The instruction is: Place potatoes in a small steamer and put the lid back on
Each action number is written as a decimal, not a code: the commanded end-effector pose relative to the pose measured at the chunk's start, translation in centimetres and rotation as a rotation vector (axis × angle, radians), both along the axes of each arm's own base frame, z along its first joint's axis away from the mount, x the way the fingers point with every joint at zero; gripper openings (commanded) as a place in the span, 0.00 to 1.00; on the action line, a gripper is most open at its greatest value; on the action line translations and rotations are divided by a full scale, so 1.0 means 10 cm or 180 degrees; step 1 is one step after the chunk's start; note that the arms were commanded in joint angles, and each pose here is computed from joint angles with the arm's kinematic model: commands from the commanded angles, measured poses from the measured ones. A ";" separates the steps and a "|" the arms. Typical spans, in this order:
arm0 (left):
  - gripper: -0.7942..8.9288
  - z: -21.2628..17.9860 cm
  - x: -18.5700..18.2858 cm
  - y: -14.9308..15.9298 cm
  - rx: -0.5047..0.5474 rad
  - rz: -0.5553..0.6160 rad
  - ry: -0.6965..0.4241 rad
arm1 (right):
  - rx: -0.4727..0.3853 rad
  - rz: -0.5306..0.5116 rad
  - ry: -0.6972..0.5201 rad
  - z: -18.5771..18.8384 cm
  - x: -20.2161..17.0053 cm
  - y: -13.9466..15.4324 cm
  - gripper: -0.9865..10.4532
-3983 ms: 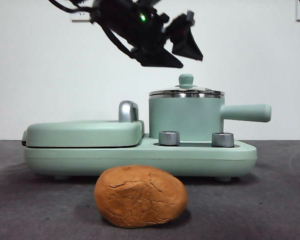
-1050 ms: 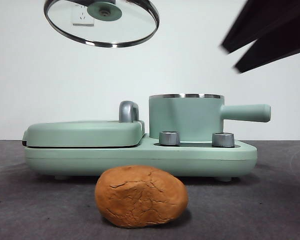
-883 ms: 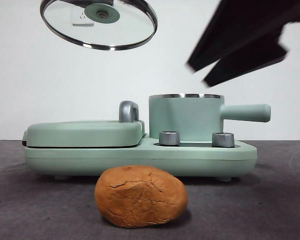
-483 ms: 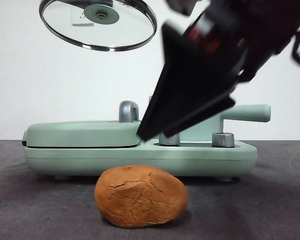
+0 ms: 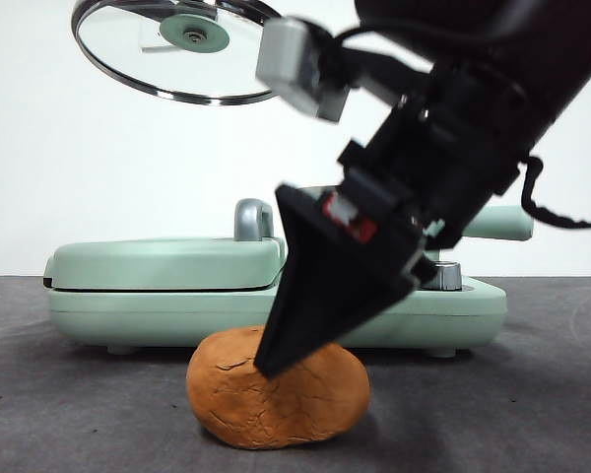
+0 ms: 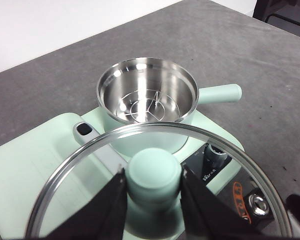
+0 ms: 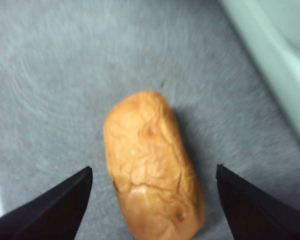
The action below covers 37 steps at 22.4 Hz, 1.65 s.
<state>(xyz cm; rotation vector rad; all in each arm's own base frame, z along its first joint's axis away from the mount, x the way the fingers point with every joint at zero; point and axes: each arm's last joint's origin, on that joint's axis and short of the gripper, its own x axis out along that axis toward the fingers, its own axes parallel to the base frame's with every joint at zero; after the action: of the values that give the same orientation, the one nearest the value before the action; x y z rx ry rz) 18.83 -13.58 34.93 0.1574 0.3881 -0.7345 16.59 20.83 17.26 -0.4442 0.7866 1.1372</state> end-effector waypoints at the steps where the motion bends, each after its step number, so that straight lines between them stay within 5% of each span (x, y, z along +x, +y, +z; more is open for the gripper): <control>1: 0.09 0.09 -0.01 0.00 -0.0072 -0.0017 -0.0145 | -0.0037 0.0080 0.0018 -0.05 0.00 0.08 0.43; 7: 0.09 0.09 -0.01 0.00 -0.0074 -0.0017 -0.0151 | -0.0172 -0.0050 0.0120 -0.14 0.02 0.09 0.26; 14: 0.09 0.09 0.00 0.01 -0.0076 -0.0002 -0.0152 | -0.0129 -0.0397 0.0298 0.09 -0.08 -0.06 0.26; 22: 0.09 0.09 0.00 0.01 -0.0077 -0.0002 -0.0149 | -0.0011 -0.1033 0.0045 0.76 -0.21 -0.53 0.26; 29: 0.09 0.09 0.00 0.01 -0.0078 -0.0003 -0.0150 | 0.0339 -0.1436 -0.0317 1.34 0.25 -0.71 0.26; 37: 0.09 0.09 0.00 0.01 -0.0080 -0.0002 -0.0149 | 0.0234 -0.1599 -0.0501 1.50 0.90 -0.66 0.26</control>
<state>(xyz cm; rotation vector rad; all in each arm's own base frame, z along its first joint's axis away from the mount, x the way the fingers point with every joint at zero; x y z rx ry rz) 18.92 -13.48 34.95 0.1560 0.3857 -0.7278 24.80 13.83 31.87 -0.2233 0.6895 0.6390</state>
